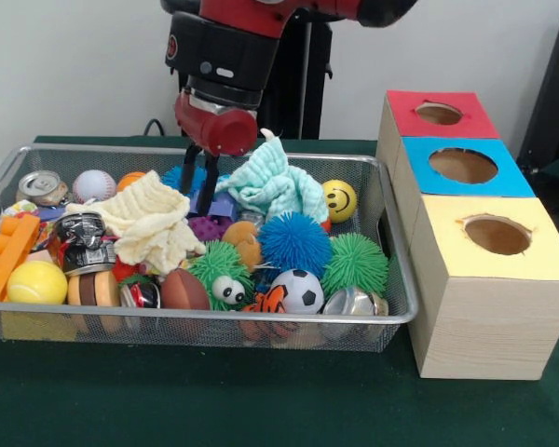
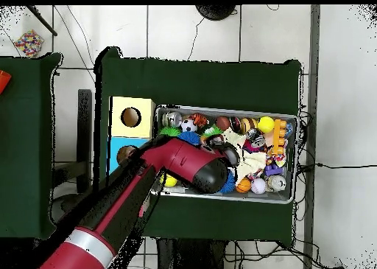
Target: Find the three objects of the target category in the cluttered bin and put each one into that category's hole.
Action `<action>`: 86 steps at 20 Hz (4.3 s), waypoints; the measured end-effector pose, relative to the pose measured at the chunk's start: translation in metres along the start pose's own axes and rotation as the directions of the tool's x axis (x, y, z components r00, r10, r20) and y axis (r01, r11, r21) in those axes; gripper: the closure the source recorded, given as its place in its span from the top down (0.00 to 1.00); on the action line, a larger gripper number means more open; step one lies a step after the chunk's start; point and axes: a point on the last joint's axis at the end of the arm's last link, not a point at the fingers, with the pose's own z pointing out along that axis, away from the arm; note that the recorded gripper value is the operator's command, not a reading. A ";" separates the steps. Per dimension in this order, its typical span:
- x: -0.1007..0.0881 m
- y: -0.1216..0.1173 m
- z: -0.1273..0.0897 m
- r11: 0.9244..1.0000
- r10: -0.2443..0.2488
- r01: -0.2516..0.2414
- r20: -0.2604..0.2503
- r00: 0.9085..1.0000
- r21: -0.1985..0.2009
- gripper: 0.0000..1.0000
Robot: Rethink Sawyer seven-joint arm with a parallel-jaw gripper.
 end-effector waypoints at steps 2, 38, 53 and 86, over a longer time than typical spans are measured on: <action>-0.005 0.000 0.008 1.000 0.003 -0.003 -0.012 1.000 0.018 1.00; -0.071 0.044 0.054 0.951 -0.269 0.262 -0.022 0.963 -0.166 1.00; -0.041 0.034 0.037 0.973 -0.199 0.193 -0.035 0.979 -0.123 1.00; -0.040 0.021 0.025 0.969 -0.227 0.222 -0.040 0.973 -0.106 1.00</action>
